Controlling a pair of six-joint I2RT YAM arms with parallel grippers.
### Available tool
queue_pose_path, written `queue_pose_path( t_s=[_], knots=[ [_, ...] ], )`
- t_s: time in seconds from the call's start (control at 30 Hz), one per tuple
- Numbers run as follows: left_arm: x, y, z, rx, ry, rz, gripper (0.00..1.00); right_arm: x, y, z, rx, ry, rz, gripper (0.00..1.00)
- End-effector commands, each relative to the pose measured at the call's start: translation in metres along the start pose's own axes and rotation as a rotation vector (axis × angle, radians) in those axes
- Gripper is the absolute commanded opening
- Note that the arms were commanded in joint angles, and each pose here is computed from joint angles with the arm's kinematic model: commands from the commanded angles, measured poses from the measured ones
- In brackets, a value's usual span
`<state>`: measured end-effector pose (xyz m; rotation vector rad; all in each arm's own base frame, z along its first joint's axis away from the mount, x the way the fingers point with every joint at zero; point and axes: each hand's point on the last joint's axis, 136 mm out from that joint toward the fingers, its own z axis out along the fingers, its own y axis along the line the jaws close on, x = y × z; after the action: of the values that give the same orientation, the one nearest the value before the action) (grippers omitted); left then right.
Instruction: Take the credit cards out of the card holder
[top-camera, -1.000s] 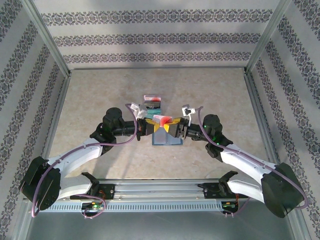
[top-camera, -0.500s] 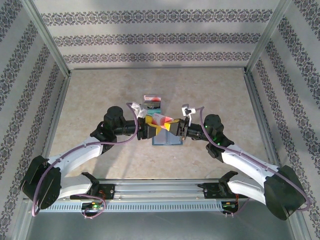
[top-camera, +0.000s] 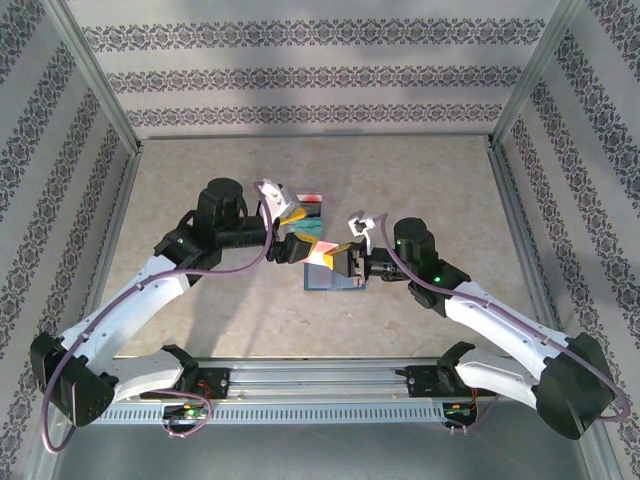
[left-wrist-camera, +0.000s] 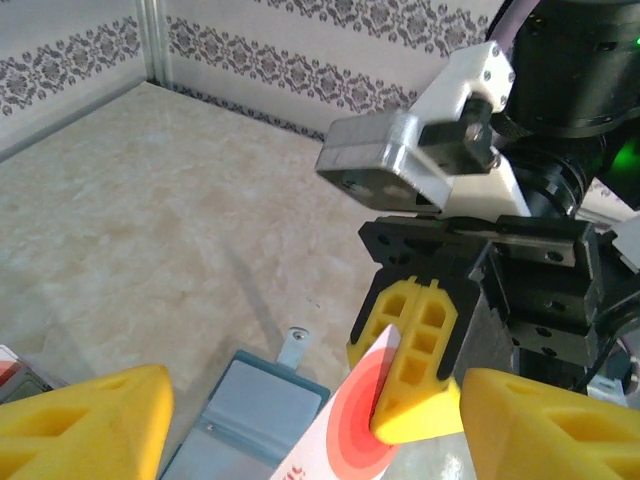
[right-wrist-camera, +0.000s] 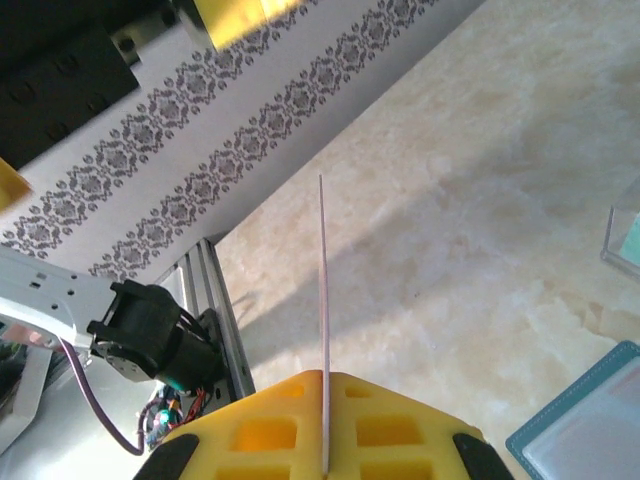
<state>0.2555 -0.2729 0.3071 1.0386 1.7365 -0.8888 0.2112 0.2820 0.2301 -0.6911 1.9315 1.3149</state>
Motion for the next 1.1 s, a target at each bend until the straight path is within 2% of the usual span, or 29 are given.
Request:
queue_pose_path(
  t_s=[0.0,0.13,0.2,0.27,0.33,0.8,0.87,1.07],
  knots=[
    [0.026,-0.012,-0.001,0.092,0.163,0.032,0.72,-0.001,0.005,0.004,-0.004,0.033,-0.045,0.00],
    [0.039,-0.017,0.001,0.160,0.254,0.072,0.66,0.001,0.007,0.007,-0.023,0.056,-0.046,0.00],
    [0.045,-0.016,0.004,0.177,0.286,0.078,0.59,0.002,0.008,0.009,-0.032,0.066,-0.047,0.00],
    [0.049,-0.016,0.007,0.194,0.303,0.079,0.59,0.002,0.009,0.009,-0.040,0.071,-0.050,0.00],
    [0.051,-0.017,0.010,0.217,0.307,0.078,0.53,0.003,0.009,0.010,-0.040,0.077,-0.051,0.00],
    [0.066,-0.009,0.025,0.312,0.351,0.052,0.48,0.006,0.016,0.010,-0.085,0.096,-0.063,0.00],
    [0.067,-0.007,0.026,0.331,0.354,0.036,0.45,0.005,0.017,0.009,-0.092,0.094,-0.066,0.00],
    [0.073,-0.011,0.024,0.387,0.385,0.016,0.27,0.006,0.017,0.008,-0.086,0.090,-0.079,0.00]
  ],
)
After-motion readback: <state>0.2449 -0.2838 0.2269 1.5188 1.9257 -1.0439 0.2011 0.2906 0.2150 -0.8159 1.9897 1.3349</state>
